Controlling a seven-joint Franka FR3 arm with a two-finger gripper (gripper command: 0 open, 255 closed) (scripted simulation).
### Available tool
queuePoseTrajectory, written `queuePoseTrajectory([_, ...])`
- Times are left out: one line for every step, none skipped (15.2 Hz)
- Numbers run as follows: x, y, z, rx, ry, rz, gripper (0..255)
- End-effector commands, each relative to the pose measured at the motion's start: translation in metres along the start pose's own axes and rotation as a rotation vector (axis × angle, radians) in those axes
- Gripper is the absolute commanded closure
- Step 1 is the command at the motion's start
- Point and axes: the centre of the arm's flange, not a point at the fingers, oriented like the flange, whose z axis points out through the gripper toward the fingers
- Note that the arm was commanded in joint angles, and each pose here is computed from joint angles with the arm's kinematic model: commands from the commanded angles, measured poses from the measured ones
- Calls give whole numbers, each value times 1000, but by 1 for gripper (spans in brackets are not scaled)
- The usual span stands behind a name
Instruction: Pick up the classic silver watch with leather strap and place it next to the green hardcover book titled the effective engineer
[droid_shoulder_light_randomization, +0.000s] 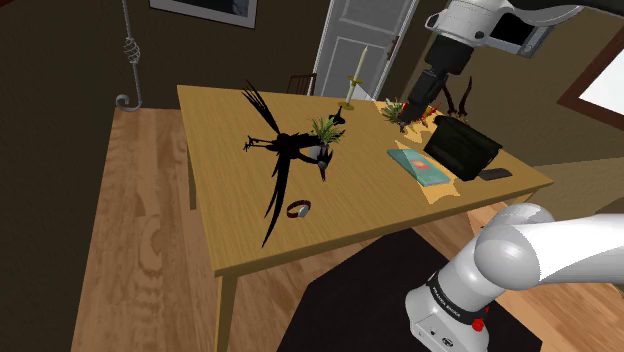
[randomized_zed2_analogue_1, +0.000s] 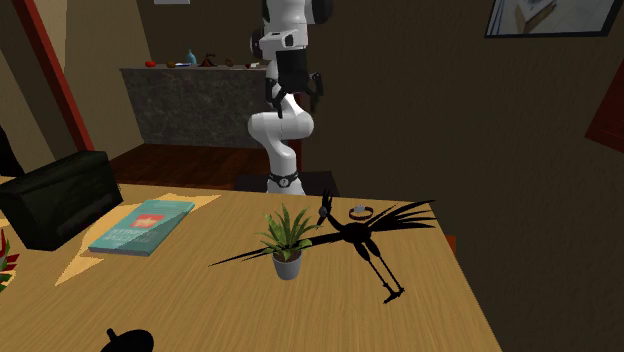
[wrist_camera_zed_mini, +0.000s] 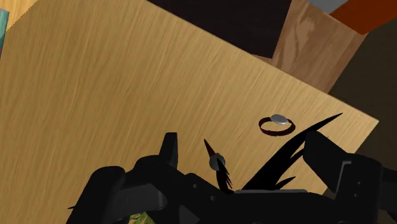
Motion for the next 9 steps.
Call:
queuePoseTrajectory([0,0,0,0,0,0,0])
queuePoseTrajectory([2,-9,11,-6,1,45,0])
queuePoseTrajectory([4,-17,21,-12,2,90,0])
queuePoseTrajectory([7,-25,32,-18,4,135,0])
queuePoseTrajectory([10,-33,43,-23,5,180,0])
queuePoseTrajectory([13,-41,53,-29,6,226,0])
queuePoseTrajectory([17,-48,64,-35,7,271,0])
queuePoseTrajectory([21,-56,75,-41,8,316,0])
queuePoseTrajectory([26,-63,86,-47,9,361,0])
